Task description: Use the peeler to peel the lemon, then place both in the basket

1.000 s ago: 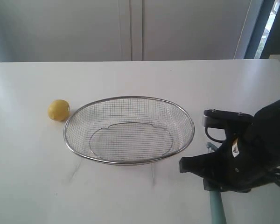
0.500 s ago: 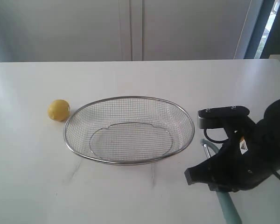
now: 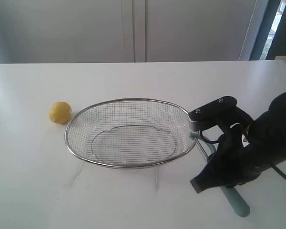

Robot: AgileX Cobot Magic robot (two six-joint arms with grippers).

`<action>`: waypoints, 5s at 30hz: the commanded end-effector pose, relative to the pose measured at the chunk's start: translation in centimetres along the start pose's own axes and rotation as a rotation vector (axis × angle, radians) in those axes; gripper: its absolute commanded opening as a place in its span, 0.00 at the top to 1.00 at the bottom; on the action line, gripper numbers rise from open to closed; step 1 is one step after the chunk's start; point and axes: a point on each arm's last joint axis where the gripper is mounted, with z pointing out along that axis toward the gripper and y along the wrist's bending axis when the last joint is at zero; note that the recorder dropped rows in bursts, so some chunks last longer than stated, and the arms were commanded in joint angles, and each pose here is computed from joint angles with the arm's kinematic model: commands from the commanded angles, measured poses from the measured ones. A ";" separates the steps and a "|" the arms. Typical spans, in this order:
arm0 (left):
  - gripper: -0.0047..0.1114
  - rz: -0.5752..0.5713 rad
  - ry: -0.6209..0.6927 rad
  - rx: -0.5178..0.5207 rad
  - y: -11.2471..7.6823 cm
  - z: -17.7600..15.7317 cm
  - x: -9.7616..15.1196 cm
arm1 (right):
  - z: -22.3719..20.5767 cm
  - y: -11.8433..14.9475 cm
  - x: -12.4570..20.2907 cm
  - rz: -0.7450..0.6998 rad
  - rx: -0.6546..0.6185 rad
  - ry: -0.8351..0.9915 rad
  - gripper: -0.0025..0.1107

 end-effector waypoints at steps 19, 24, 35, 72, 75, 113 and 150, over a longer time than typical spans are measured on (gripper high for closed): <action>0.96 -0.005 0.007 0.013 -0.1 0.1 0.3 | -0.7 -0.2 -2.3 -0.062 0.027 -0.243 0.98; 0.96 -0.005 0.007 0.013 -0.1 0.1 0.3 | -1.3 -0.2 -2.3 -0.061 0.028 -0.268 0.98; 0.96 -0.005 0.007 0.013 -0.1 0.1 0.3 | -5.0 -0.3 -4.2 -0.119 0.045 -0.213 0.98; 0.96 -0.005 0.007 0.013 -0.1 0.1 0.3 | -4.5 -0.2 -5.2 -0.208 0.016 -0.117 0.98; 0.96 -0.005 0.007 0.013 -0.1 0.1 0.3 | -4.5 -0.2 -5.2 -0.208 0.016 -0.117 0.98; 0.96 -0.001 -0.487 -0.044 0.4 -1.0 -4.0 | -4.5 -0.1 -5.1 -0.204 0.011 -0.109 0.98; 0.96 -0.009 -0.212 -0.006 0.8 -3.6 -10.6 | -4.5 -0.1 -5.1 -0.204 0.012 -0.115 0.98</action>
